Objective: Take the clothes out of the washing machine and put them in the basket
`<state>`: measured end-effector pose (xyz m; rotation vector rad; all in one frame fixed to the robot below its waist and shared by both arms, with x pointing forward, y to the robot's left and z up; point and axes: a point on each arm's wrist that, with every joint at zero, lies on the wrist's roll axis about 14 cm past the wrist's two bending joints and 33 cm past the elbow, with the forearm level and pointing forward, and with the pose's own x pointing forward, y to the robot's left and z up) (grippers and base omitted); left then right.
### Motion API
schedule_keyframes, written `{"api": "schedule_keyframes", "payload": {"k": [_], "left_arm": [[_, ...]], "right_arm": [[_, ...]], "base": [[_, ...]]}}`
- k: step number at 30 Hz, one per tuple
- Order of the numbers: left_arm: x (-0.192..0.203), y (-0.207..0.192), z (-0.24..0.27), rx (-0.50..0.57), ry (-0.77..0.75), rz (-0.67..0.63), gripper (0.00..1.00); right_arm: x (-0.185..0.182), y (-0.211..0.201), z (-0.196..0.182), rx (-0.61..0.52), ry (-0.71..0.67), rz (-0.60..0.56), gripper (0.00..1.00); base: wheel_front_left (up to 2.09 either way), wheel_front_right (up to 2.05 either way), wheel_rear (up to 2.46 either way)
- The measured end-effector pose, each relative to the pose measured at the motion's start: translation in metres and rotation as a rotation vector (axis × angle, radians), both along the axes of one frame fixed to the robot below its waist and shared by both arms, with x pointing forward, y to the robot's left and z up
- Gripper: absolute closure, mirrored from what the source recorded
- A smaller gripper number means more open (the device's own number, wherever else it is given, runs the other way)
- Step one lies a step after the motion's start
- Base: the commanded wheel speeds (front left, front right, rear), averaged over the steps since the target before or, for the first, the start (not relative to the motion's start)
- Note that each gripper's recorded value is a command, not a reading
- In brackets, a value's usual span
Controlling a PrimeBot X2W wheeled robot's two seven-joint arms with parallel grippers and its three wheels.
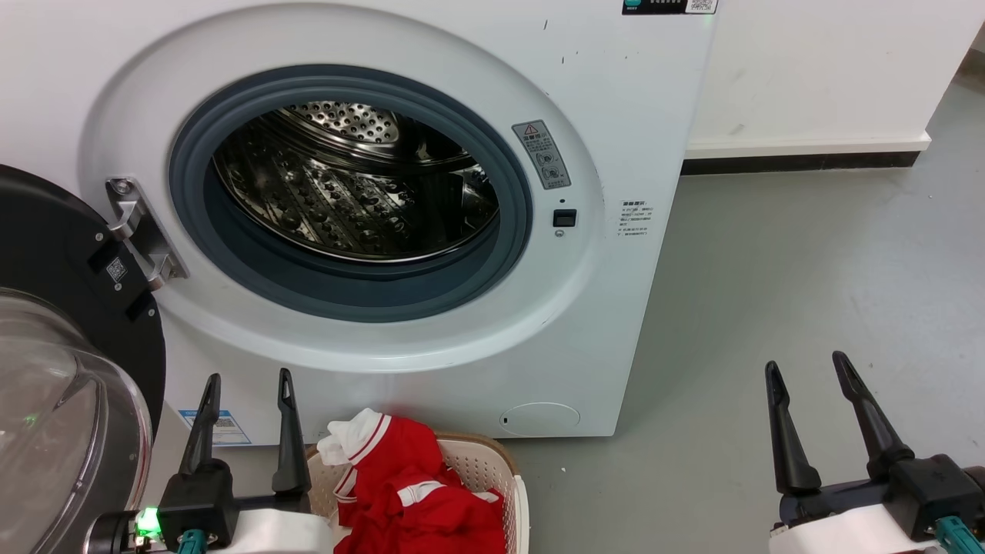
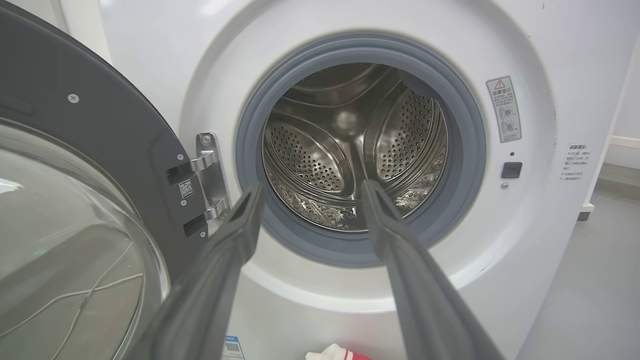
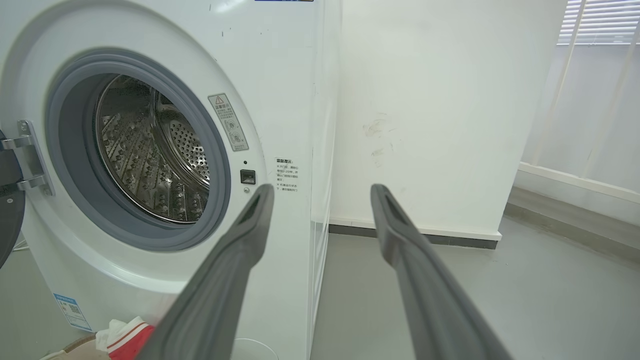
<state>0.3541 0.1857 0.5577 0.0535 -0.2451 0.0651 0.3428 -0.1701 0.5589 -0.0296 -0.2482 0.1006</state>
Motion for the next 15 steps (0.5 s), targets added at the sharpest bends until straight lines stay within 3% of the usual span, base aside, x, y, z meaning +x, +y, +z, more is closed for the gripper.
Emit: {"api": "schedule_keyframes", "payload": {"k": [15], "left_arm": [[0.0,0.005,-0.011,-0.027,0.036,-0.006,0.0]], "right_arm": [[0.0,0.001,0.0,0.001,-0.001,0.003,0.0]], "base": [[0.0,0.0,0.0]]}}
